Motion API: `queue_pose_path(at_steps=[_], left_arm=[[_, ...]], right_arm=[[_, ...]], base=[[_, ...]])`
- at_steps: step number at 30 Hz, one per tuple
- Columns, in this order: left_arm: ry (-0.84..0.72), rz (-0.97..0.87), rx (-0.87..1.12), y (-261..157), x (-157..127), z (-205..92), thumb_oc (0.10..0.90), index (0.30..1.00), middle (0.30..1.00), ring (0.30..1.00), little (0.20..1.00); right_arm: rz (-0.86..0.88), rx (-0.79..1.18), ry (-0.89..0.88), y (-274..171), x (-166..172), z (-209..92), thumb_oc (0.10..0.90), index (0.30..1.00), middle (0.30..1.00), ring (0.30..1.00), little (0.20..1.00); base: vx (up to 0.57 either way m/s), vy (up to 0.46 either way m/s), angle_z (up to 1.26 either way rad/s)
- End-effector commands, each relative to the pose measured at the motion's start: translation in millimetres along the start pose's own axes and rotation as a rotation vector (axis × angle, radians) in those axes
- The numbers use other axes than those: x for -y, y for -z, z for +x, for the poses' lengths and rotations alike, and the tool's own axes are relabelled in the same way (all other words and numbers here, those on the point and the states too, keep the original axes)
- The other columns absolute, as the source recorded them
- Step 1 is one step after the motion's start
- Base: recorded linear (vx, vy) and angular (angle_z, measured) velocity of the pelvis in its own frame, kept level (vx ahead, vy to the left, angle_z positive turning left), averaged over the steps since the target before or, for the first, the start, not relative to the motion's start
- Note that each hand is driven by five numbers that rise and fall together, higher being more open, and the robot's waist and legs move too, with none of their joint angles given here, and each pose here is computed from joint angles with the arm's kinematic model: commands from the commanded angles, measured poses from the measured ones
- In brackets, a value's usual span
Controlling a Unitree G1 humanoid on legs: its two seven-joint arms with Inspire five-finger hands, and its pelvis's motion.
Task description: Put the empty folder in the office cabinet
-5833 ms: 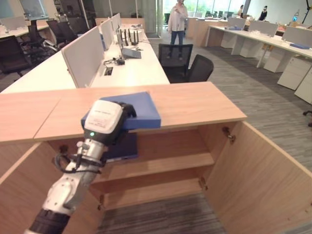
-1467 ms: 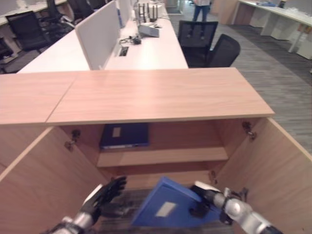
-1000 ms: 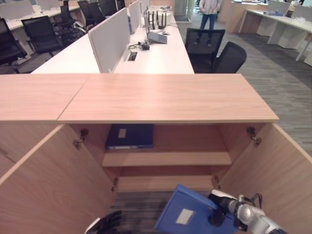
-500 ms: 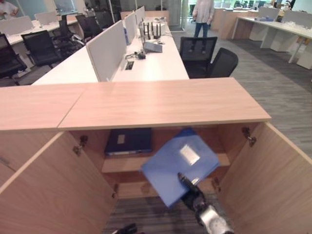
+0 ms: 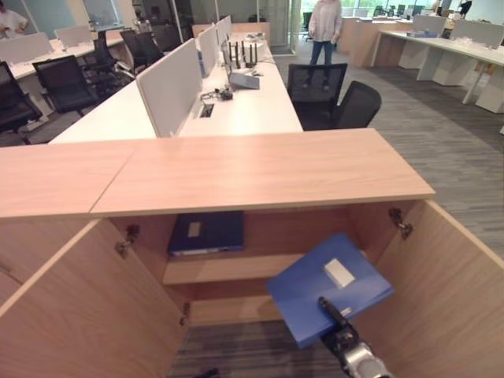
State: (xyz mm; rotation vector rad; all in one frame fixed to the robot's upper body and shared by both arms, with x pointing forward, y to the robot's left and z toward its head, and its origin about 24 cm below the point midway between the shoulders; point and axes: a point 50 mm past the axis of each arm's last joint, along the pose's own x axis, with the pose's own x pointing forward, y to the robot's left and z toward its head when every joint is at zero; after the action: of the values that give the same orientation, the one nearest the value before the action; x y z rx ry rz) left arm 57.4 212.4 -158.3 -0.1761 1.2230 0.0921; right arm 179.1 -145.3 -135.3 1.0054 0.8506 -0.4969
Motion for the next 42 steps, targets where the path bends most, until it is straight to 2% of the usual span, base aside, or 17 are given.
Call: queue_pose_path(at_steps=[1,8,12,13,16,17,20,21,23,25,26,27,28,31,33,36,42], left_arm=[[0.006,-0.016,-0.048,12.5,2.5,0.6,0.8,0.9,0.9,0.9,0.9],[-0.023,-0.147,-0.125,33.1,7.2,2.6,0.8,0.9,0.9,0.9,0.9],[-0.074,-0.3,-0.2,53.4,2.5,-0.2,0.8,0.9,0.9,0.9,0.9],[-0.123,-0.412,-0.251,68.6,-4.7,-5.2,0.8,0.9,0.9,0.9,0.9],[-0.195,-0.437,-0.296,79.6,-14.5,-10.6,0.8,0.9,0.9,0.9,0.9],[-0.281,-0.434,-0.377,98.7,-24.9,-21.2,0.8,0.9,0.9,0.9,0.9],[-0.339,-0.473,-0.436,113.0,-29.7,-29.7,0.8,0.9,0.9,0.9,0.9],[-0.385,-0.412,-0.508,127.0,-35.0,-39.4,0.8,0.9,0.9,0.9,0.9],[-0.399,-0.36,-0.536,130.8,-37.4,-42.6,0.8,0.9,0.9,0.9,0.9],[-0.374,-0.135,-0.592,135.1,-37.7,-45.4,0.8,0.9,0.9,0.9,0.9],[-0.372,-0.133,-0.592,135.1,-37.4,-45.3,0.8,0.9,0.9,0.9,0.9],[-0.338,0.018,-0.567,126.3,-38.6,-40.1,0.8,0.9,0.9,0.9,0.9],[-0.337,0.061,-0.54,119.8,-40.6,-37.1,0.8,0.9,0.9,0.9,0.9],[-0.34,0.141,-0.469,99.5,-52.2,-31.3,0.8,0.9,0.9,0.9,0.9],[-0.373,0.091,-0.402,85.0,-60.0,-28.0,0.8,0.9,0.9,0.9,0.9],[-0.365,0.046,-0.323,70.6,-58.5,-21.9,0.8,0.9,0.9,0.9,0.9],[-0.282,0.129,-0.176,36.4,-41.8,-6.5,0.8,0.9,0.9,0.9,0.9]], right_arm=[[0.122,0.004,-0.338,5.8,-95.9,2.0,0.4,0.3,0.3,0.3,0.3],[0.27,-0.01,-0.436,11.7,-117.1,-3.7,0.4,0.3,0.3,0.3,0.3],[0.345,0.036,-0.515,-1.7,-133.5,-7.9,0.4,0.3,0.3,0.3,0.3],[0.376,0.085,-0.561,-15.8,-144.0,-10.9,0.4,0.3,0.3,0.3,0.3],[0.412,0.136,-0.586,-29.4,-150.8,-13.5,0.4,0.3,0.3,0.3,0.3],[0.485,0.202,-0.606,-45.7,-157.1,-17.3,0.4,0.3,0.3,0.3,0.3],[0.573,0.247,-0.608,-55.7,-155.3,-19.7,0.4,0.3,0.3,0.3,0.3],[0.646,0.293,-0.6,-64.4,-148.8,-21.5,0.4,0.3,0.3,0.3,0.3],[0.66,0.314,-0.604,-67.6,-146.6,-23.2,0.4,0.3,0.3,0.3,0.3],[0.687,0.346,-0.623,-74.3,-146.8,-26.6,0.4,0.3,0.3,0.3,0.3],[0.687,0.348,-0.623,-74.7,-146.6,-26.6,0.4,0.3,0.3,0.3,0.3],[0.67,0.342,-0.624,-70.0,-147.2,-26.1,0.4,0.3,0.3,0.3,0.3],[0.663,0.337,-0.62,-67.9,-146.7,-25.2,0.4,0.3,0.3,0.3,0.3],[0.648,0.33,-0.594,-66.2,-145.1,-20.4,0.4,0.3,0.3,0.3,0.3],[0.632,0.332,-0.579,-70.8,-147.9,-18.0,0.4,0.3,0.3,0.3,0.3],[0.643,0.342,-0.599,-75.6,-153.3,-19.1,0.4,0.3,0.3,0.3,0.3],[0.602,0.399,-0.677,-98.4,-180.6,-30.0,0.4,0.3,0.3,0.3,0.3]], base=[[-0.02,0.039,0.0],[0.0,0.048,0.02],[0.01,0.043,0.06],[0.0,0.034,0.16],[0.04,0.055,0.17],[0.02,0.058,0.17],[0.05,0.105,0.18],[0.08,0.153,0.23],[0.05,0.115,0.4],[0.03,0.184,0.43],[0.09,0.2,0.39],[0.1,0.098,0.22],[0.11,0.087,0.11],[0.0,-0.038,-0.14],[0.08,-0.116,-0.17],[0.08,-0.166,0.7],[-0.07,-0.144,0.37]])
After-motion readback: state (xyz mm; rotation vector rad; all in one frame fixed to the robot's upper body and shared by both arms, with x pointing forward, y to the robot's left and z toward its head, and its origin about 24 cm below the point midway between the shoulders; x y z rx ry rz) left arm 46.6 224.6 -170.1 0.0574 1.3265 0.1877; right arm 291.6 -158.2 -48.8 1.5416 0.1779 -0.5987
